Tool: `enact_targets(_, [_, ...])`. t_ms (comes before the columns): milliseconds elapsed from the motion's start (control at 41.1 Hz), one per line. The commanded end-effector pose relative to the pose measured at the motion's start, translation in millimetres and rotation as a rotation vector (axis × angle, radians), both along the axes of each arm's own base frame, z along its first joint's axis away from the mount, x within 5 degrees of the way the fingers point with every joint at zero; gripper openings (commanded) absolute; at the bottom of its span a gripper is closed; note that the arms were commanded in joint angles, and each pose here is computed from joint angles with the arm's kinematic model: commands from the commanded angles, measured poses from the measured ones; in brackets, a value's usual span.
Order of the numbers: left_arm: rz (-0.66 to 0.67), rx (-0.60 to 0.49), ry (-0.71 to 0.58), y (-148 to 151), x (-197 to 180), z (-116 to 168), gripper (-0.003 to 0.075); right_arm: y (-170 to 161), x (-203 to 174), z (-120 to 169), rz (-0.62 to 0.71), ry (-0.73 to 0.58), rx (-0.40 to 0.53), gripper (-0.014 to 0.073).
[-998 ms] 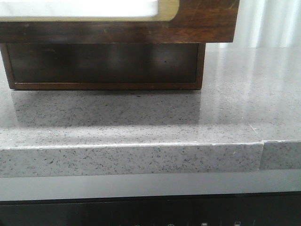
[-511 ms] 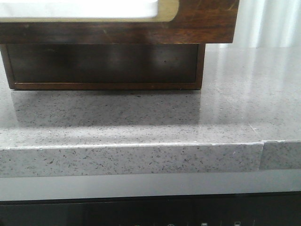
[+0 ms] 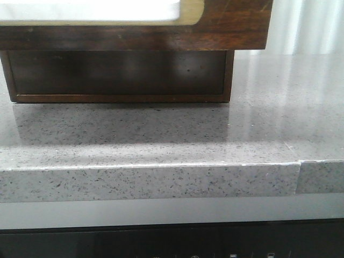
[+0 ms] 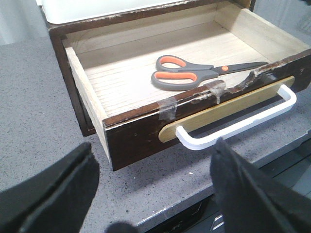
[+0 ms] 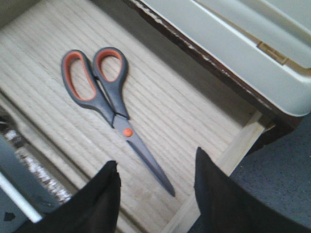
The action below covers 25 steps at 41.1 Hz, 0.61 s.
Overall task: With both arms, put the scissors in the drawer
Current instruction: 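Lower the scissors into the drawer and open the right gripper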
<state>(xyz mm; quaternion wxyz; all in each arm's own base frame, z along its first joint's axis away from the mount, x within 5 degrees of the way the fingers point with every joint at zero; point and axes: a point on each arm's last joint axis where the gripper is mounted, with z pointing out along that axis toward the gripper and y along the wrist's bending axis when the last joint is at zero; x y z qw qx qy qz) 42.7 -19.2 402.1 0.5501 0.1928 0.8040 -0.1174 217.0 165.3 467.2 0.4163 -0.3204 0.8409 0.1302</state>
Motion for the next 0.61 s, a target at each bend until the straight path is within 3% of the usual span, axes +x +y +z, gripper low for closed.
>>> enact_targets(0, [-0.007,-0.049,-0.082,-1.0,1.0,14.7,0.048,-19.5,-26.3,20.6,-0.009,-0.119,0.14,0.0385])
enact_targets(268, [-0.007,-0.049,-0.082,-1.0,1.0,14.7,0.048,-58.3,-78.4,2.1,-0.02,-0.176,0.206,0.0385])
enact_targets(584, [-0.007,-0.049,-0.082,-1.0,1.0,14.7,0.048,-94.9,-126.4,-28.2,-0.023,-0.206,0.217,0.0385])
